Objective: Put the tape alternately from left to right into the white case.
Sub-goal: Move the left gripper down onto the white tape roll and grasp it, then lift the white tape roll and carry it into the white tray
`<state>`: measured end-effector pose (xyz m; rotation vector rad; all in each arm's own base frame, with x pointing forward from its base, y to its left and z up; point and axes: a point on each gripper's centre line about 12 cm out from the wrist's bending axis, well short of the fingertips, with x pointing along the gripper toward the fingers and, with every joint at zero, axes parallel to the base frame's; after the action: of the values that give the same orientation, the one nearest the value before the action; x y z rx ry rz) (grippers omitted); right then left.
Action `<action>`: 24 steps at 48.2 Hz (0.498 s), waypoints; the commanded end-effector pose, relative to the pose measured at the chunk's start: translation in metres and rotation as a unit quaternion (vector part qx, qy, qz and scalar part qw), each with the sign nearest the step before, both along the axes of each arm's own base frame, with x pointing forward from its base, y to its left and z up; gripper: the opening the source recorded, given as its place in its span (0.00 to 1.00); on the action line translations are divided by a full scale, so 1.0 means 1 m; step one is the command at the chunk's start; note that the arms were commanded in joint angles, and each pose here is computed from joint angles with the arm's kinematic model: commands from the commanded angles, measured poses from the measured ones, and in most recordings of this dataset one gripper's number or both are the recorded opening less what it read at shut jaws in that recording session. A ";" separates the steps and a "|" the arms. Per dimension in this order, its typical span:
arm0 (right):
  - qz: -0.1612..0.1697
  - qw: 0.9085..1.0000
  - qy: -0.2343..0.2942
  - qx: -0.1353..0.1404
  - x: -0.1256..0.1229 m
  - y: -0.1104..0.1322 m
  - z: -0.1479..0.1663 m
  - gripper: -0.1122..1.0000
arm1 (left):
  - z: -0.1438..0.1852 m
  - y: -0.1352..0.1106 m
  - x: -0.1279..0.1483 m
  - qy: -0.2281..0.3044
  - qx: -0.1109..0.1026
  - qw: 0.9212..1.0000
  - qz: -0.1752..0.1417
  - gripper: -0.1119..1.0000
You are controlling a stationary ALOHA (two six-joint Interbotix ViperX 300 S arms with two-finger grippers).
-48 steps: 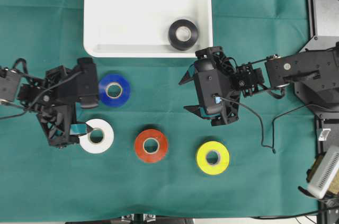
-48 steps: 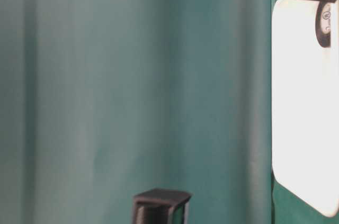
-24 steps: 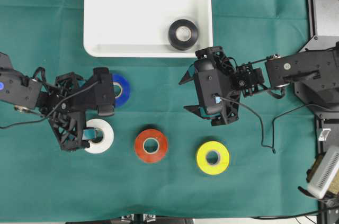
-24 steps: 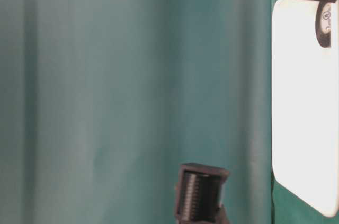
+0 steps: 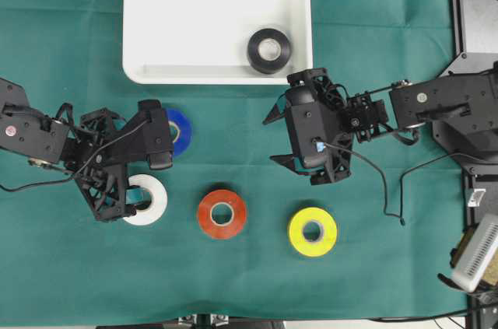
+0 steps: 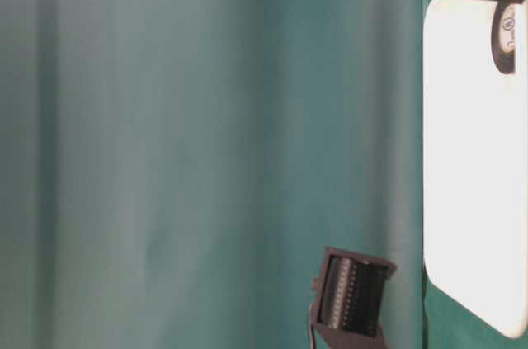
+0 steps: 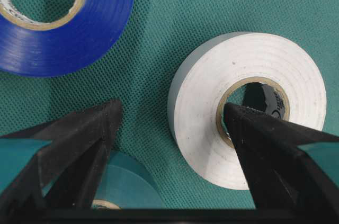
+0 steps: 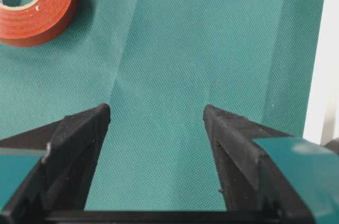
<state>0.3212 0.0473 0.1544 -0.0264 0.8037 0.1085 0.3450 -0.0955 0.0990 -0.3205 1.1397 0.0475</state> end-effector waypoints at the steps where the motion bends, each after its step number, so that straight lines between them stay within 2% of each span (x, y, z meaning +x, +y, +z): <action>1: 0.001 1.000 -0.011 0.002 0.002 0.001 0.006 0.77 | 0.006 -0.003 0.005 -0.011 -0.003 1.000 -0.002 0.67; 9: 0.001 1.000 -0.011 0.002 0.002 0.001 0.006 0.77 | 0.006 -0.004 0.004 -0.011 -0.004 1.000 -0.002 0.67; 14: 0.001 1.000 -0.011 0.002 0.002 0.001 0.005 0.77 | 0.007 -0.003 0.005 -0.013 -0.003 1.000 -0.004 0.61; 16: 0.001 1.000 -0.011 0.002 0.002 0.001 0.006 0.77 | 0.008 -0.003 0.005 -0.014 -0.003 1.000 -0.004 0.55; 24: 0.001 1.000 -0.011 0.002 0.002 0.001 0.005 0.77 | 0.013 -0.006 0.007 -0.012 -0.003 1.000 -0.007 0.20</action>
<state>0.3212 0.0473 0.1544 -0.0264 0.8037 0.1085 0.3467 -0.0960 0.1005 -0.3165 1.1456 0.0472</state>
